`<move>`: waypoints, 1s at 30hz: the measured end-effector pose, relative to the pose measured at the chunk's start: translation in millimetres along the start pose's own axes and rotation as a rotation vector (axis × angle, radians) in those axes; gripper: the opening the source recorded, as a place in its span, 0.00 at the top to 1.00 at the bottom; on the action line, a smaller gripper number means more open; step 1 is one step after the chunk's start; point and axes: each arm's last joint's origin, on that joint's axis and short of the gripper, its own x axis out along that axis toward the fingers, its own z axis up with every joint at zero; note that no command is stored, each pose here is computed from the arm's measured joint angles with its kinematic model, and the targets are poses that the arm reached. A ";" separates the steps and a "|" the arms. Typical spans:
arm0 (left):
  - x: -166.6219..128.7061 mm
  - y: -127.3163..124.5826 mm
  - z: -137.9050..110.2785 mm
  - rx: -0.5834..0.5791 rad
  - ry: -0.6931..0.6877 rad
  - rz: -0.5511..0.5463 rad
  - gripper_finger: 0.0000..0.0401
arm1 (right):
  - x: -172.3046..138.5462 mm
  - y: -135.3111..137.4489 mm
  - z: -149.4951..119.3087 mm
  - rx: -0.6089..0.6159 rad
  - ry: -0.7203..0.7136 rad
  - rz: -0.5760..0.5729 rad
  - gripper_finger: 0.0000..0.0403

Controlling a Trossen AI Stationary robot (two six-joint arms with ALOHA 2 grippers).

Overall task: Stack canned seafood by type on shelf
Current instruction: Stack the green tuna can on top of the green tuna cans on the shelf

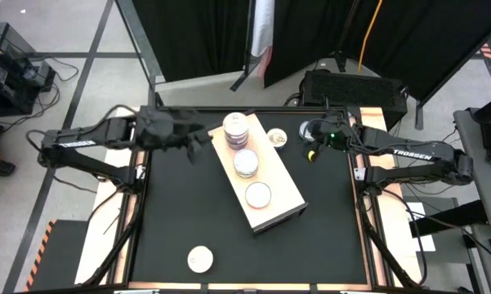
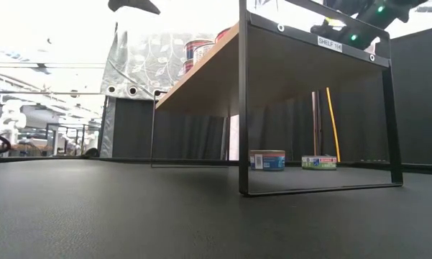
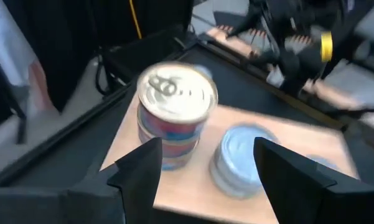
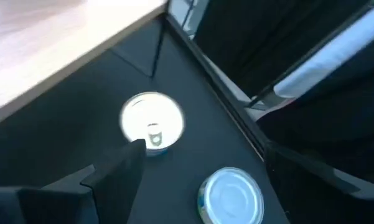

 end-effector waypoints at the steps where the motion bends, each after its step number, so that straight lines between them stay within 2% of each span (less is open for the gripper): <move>1: 1.1 -3.7 -5.4 0.032 0.009 0.004 0.37 | 2.3 -2.0 -0.8 0.015 -0.008 -0.006 0.21; 6: 15.3 -17.7 -35.2 0.138 0.064 0.038 0.37 | 7.5 -9.9 2.0 0.084 -0.042 -0.004 0.26; 9: 21.7 -23.4 -52.9 0.133 0.097 0.058 0.37 | 8.3 -10.4 2.6 0.097 -0.048 0.037 0.29; 11: 21.4 -28.4 -63.2 0.123 0.123 0.038 0.37 | 8.3 -9.6 1.8 0.094 -0.041 0.058 0.31; 16: 11.0 -49.8 -89.7 0.129 0.198 -0.095 0.37 | 8.4 -9.5 1.8 0.089 -0.041 0.060 0.35; 21: -2.7 -69.4 -116.3 0.159 0.215 -0.195 0.37 | 7.9 -10.3 8.4 0.077 -0.109 0.052 0.37; 24: -8.0 -76.9 -131.2 0.190 0.182 -0.219 0.37 | 7.4 -10.9 12.4 0.086 -0.149 0.049 0.38; 30: -7.8 -83.0 -156.3 0.276 0.170 -0.181 0.37 | 11.1 -15.3 13.3 0.109 -0.152 0.028 0.41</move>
